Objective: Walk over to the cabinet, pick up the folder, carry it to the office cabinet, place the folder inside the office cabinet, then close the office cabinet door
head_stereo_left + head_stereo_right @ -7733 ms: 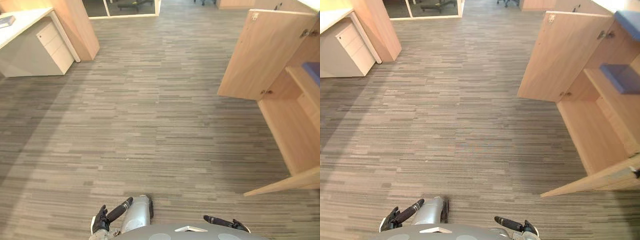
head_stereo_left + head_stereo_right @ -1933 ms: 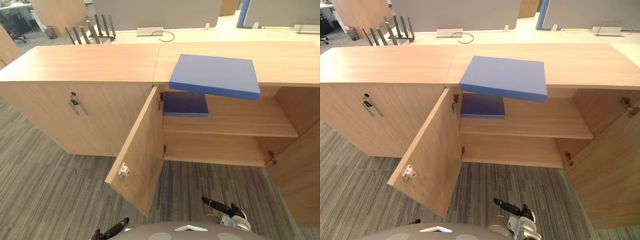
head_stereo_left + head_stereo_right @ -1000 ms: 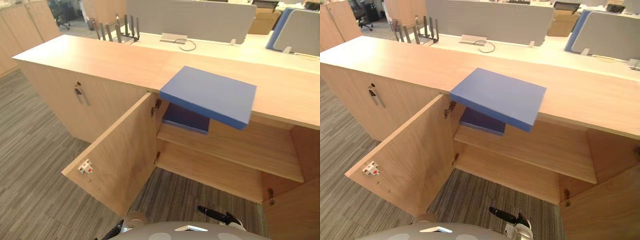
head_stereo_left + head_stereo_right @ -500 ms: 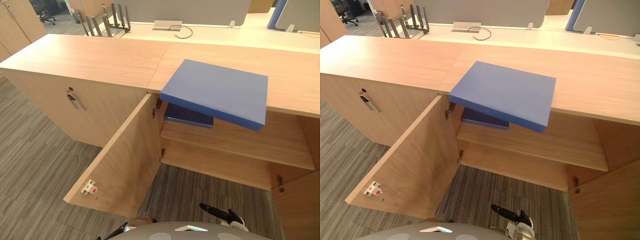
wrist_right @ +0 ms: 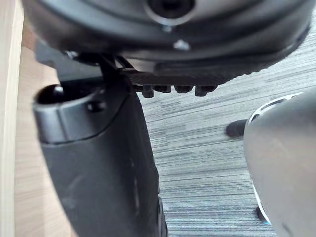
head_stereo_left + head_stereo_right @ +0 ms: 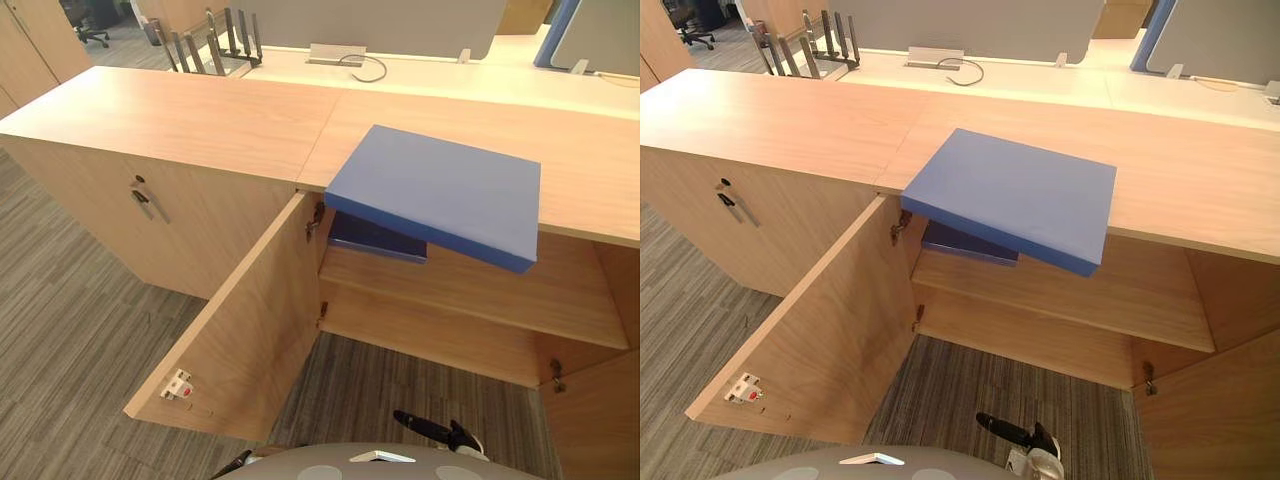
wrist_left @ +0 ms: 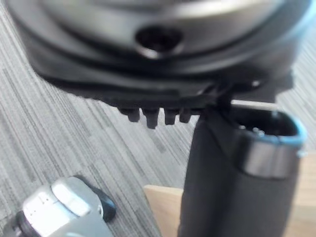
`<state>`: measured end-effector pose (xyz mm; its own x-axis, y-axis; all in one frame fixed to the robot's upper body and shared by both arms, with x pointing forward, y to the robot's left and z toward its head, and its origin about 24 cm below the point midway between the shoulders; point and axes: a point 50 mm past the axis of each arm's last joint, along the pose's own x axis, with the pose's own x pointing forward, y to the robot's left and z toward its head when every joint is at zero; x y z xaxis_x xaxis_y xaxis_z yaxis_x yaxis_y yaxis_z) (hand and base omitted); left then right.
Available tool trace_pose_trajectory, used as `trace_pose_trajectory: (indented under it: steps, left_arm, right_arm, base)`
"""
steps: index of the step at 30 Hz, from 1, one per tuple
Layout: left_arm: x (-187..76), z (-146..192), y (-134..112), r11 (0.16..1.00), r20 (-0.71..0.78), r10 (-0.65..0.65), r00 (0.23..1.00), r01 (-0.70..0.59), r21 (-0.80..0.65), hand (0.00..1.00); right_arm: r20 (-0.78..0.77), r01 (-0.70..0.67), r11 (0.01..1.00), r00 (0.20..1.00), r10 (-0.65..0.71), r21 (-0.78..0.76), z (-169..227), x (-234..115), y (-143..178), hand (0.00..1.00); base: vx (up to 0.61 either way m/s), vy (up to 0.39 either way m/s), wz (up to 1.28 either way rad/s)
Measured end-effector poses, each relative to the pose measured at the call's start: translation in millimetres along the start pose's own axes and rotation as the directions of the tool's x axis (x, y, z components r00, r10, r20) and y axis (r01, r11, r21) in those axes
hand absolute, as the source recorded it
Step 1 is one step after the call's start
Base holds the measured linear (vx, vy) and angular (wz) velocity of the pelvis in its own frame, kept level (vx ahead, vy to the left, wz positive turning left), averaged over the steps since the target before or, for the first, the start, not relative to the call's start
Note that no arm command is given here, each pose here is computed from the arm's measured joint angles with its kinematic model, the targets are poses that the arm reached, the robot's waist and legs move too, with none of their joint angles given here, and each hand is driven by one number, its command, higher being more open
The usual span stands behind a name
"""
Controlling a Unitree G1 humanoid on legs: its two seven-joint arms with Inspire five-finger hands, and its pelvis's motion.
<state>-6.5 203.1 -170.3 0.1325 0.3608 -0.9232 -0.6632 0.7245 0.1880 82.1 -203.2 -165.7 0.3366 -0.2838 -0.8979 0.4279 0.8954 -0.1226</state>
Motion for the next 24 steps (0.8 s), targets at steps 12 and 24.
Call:
trace_pose_trajectory:
  steps: [12, 24]
  left_arm:
    - [0.8, 7.4, 3.3, 0.999, 0.035, 0.025, 0.999, -0.026, 0.030, 1.00]
    - [-1.9, -11.8, 3.0, 0.998, -0.047, 0.063, 0.997, -0.064, -0.025, 1.00]
  right_arm:
    - [0.043, 0.016, 0.998, 0.999, -0.019, 0.066, 7.1, -1.3, -2.6, 1.00]
    - [-0.054, 0.099, 0.987, 0.994, -0.092, 0.127, -5.4, 1.7, -21.8, 1.00]
  base:
    - [-0.04, -0.021, -0.09]
    - [0.17, -0.339, 0.26]
